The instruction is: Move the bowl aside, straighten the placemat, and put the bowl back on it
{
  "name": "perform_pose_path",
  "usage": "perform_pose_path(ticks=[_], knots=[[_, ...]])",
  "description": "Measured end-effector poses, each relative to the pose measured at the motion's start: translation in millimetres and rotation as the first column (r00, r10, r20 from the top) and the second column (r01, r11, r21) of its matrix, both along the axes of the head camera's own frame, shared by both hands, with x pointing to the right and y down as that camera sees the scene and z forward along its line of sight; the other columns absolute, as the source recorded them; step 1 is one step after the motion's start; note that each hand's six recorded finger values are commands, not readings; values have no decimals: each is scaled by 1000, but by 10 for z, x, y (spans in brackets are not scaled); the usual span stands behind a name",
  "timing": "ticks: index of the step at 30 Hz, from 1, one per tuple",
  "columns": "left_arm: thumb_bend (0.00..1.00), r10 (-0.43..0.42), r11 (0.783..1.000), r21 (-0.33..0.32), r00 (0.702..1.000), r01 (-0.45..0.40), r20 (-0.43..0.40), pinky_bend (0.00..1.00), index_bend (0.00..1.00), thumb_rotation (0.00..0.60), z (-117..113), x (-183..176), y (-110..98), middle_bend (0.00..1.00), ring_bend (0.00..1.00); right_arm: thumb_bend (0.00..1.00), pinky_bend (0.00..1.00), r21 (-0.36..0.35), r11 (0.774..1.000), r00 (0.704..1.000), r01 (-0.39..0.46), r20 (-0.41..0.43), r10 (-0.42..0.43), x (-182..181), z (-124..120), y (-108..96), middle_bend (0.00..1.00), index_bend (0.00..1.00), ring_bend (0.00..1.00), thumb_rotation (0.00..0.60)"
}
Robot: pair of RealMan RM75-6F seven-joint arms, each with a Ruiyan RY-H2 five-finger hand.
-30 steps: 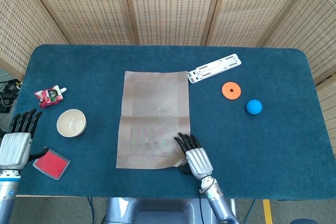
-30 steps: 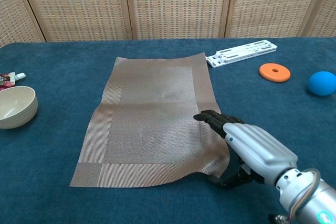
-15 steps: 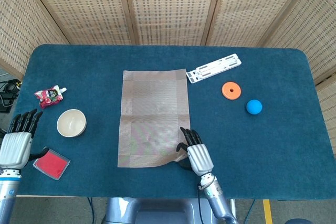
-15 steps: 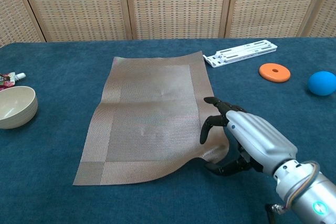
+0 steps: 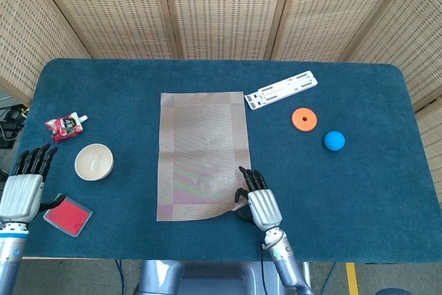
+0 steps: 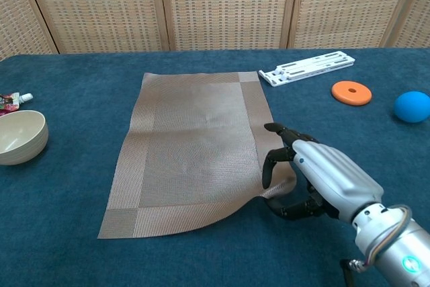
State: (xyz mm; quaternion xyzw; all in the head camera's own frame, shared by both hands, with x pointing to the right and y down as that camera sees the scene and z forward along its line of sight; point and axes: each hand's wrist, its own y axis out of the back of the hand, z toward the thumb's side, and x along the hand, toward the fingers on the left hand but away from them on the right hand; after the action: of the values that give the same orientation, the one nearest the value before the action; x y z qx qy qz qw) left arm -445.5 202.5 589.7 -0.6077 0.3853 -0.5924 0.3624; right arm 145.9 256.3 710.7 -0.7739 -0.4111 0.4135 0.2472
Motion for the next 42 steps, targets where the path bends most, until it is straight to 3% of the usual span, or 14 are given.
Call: perform_pose_path(ticks=[11,24,33,42], knots=[[142,11,1000,4,1000,-11,5,0,0,600,-5,34,13,0,0,566,32,16,1000,1000,-21,3,21,159,-125,20,106,636,0,600],[142,26,999,20,1000,-26,-4,0,0,600,-57,87,37,0,0,565,32,124,990,997,-62,-46,69,716,-529,-28,107,643,0,600],[141,31,999,24,999,-31,-6,0,0,600,-78,97,50,0,0,560,32,179,978,976,-106,-168,136,1343,-651,-256,107,651,0,600],[142,37,999,18,999,-37,0,0,0,600,-60,113,54,0,0,551,28,204,963,933,-173,-279,227,1944,-641,-649,107,650,0,600]])
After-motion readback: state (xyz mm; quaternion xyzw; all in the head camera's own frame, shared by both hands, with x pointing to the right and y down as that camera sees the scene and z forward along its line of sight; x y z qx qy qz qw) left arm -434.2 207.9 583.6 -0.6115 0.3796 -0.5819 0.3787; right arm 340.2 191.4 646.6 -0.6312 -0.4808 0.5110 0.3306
